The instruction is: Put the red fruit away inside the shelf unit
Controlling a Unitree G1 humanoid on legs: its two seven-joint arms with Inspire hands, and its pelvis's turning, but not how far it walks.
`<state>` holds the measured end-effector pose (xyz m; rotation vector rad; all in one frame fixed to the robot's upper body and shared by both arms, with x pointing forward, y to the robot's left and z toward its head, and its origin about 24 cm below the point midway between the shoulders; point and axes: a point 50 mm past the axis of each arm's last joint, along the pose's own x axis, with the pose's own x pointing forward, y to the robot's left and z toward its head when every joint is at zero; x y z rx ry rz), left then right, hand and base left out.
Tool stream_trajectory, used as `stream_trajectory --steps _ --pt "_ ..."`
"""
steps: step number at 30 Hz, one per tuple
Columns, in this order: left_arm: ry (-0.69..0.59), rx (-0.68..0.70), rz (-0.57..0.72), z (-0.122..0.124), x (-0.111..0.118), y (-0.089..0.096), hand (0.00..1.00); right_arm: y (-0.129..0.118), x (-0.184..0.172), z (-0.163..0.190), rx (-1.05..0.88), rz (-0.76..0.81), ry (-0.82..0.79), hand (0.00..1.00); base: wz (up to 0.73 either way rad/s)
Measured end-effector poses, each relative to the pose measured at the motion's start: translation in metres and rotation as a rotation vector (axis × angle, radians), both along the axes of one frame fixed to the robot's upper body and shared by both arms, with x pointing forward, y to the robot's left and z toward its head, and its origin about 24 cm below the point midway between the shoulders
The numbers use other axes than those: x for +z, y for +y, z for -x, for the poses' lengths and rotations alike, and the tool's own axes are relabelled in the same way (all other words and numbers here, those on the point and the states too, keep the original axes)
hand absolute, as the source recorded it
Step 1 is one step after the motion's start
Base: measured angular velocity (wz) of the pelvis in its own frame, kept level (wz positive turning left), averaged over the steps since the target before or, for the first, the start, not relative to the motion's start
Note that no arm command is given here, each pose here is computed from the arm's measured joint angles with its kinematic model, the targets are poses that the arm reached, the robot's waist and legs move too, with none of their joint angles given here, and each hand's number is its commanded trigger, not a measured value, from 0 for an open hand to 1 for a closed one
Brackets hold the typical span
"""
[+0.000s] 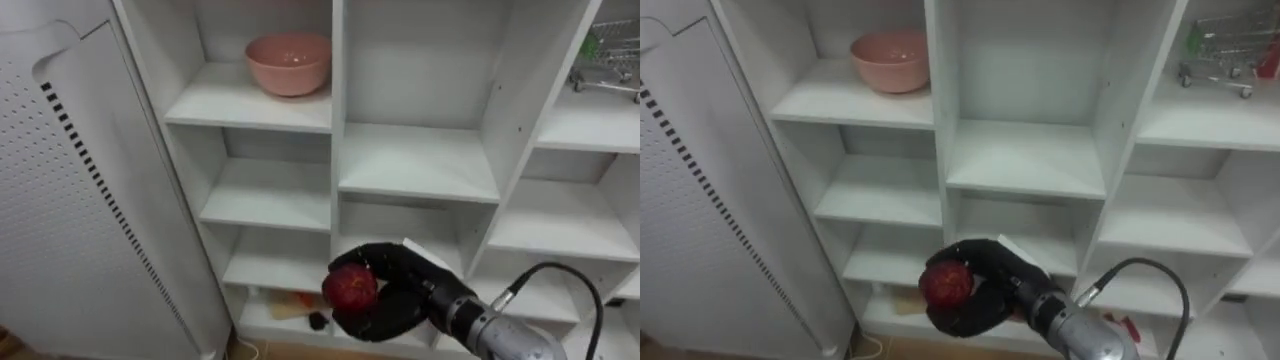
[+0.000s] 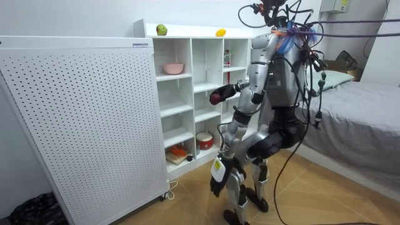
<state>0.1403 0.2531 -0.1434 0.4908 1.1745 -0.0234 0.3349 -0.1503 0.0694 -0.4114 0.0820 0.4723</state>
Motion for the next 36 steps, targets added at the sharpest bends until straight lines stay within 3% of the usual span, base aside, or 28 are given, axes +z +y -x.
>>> stream_trajectory --steps 5,10,15,20,28,36 --pt "-0.043 0.006 -0.054 0.0 0.0 -0.002 0.0 -0.006 0.005 -0.003 -0.076 -0.005 -0.066 1.0 -0.02" --pt "-0.149 -0.018 -0.062 -0.018 0.006 -0.017 0.0 -0.016 0.01 -0.007 -0.196 -0.033 -0.117 1.0 0.21" --pt "-0.074 -0.006 -0.127 0.017 -0.004 -0.009 0.0 -0.023 0.028 -0.02 -0.3 -0.082 -0.173 1.0 -0.01" --pt "-0.002 0.028 -0.158 0.035 -0.007 0.003 0.0 -0.036 0.041 -0.036 -0.41 -0.131 -0.18 1.0 0.06" --pt "-0.021 0.052 -0.144 0.023 -0.003 0.007 0.0 -0.047 0.046 -0.045 -0.544 -0.221 -0.161 1.0 0.02" --pt "-0.056 0.069 -0.155 0.002 0.009 0.023 0.0 -0.066 0.054 -0.052 -0.696 -0.28 -0.147 1.0 0.08"
